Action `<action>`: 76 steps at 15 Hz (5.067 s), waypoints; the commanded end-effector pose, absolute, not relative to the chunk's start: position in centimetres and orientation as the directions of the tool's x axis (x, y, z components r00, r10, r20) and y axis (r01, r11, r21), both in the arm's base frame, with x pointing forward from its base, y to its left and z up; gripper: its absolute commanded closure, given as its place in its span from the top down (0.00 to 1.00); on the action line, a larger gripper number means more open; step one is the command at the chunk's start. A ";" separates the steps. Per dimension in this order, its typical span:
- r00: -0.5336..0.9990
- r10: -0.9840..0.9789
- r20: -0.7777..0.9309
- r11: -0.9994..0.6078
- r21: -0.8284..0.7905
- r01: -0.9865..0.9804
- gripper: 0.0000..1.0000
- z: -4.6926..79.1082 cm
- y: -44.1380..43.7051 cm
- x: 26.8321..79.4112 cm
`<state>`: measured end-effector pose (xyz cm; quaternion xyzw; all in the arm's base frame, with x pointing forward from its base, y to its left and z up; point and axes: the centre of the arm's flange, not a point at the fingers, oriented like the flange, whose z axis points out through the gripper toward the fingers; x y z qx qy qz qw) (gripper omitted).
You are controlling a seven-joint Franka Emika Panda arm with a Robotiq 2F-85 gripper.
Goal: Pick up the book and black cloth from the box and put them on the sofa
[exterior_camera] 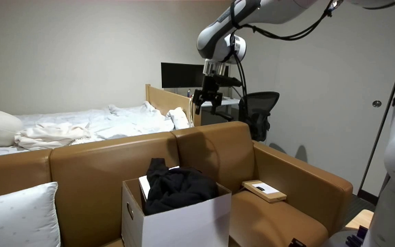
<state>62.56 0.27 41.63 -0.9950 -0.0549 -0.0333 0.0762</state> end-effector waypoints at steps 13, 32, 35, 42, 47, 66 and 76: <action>0.682 0.693 -0.233 -0.673 0.133 0.728 1.00 20.2 29.3 53.0; 0.736 0.677 0.002 -0.628 0.522 0.577 0.67 7.7 21.8 56.7; 0.719 0.695 -0.007 -0.607 0.530 0.592 0.46 7.7 22.5 56.6; 0.769 0.625 -0.134 -0.630 0.495 0.598 0.05 8.1 24.5 56.8; 0.815 0.563 -0.140 -0.700 0.444 0.560 0.06 16.2 25.8 57.3; 0.894 0.416 0.166 -0.891 0.272 0.364 0.25 53.8 28.8 52.9; 0.833 0.325 0.448 -0.927 0.325 0.187 0.06 71.7 24.5 54.9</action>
